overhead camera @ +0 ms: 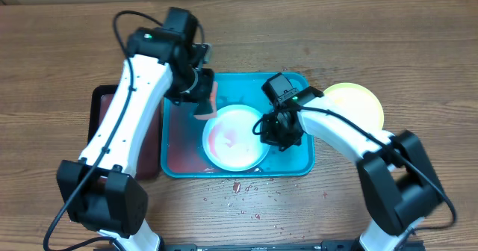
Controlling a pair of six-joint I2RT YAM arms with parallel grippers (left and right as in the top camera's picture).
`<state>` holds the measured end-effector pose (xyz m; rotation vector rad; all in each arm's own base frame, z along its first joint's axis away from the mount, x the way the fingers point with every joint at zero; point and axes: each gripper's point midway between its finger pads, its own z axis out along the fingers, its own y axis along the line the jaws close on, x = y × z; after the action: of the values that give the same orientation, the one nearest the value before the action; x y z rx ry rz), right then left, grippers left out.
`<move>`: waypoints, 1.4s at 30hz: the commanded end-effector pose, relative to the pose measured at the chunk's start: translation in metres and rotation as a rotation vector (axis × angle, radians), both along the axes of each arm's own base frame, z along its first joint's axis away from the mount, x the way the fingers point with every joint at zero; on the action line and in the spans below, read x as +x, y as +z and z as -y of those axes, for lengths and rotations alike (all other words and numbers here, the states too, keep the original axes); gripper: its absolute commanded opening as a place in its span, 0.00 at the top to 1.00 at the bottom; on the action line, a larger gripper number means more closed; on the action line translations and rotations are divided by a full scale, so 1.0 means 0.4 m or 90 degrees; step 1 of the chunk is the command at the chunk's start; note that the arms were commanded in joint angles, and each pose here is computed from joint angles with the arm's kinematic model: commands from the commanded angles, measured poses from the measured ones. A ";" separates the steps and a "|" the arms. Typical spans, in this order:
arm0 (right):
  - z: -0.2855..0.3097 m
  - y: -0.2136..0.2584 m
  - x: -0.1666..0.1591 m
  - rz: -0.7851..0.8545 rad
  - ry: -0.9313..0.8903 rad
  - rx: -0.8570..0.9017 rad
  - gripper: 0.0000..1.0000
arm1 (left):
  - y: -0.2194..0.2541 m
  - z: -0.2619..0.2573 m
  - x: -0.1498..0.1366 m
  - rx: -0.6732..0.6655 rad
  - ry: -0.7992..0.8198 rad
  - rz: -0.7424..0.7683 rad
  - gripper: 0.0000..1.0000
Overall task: Clean dirty plates on tray and stack at the side
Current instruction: 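Lift the sponge away and raise the white plate with right gripper, then stack the white plate onto the plates right of the tray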
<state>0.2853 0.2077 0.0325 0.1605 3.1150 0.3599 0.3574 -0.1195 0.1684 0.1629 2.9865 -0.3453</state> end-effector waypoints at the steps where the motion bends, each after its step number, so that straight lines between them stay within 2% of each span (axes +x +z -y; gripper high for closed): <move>1: 0.072 0.094 0.042 0.112 -0.016 -0.072 0.96 | 0.014 -0.031 0.009 -0.005 0.038 0.010 0.96; 9: 0.199 0.222 0.047 0.226 -0.056 -0.201 0.96 | 0.011 -0.053 0.018 0.003 0.051 0.013 0.96; 17: 0.265 0.319 0.052 0.343 -0.081 -0.327 0.96 | -0.005 -0.058 0.020 0.012 0.053 0.006 0.96; 25: 0.243 0.408 0.037 0.462 -0.032 -0.453 0.96 | -0.011 -0.058 0.022 0.011 0.057 0.006 0.96; 30: 0.232 0.504 0.012 0.608 -0.060 -0.546 0.96 | -0.011 -0.057 0.022 0.011 0.057 0.007 0.96; 42: 0.166 0.645 -0.026 0.818 -0.037 -0.626 0.96 | -0.011 -0.057 0.022 0.011 0.057 0.007 0.96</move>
<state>0.2758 0.1431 0.2495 -0.0883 1.8797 -0.7626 0.3658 -0.0995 0.1630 0.0620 2.9801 -0.3146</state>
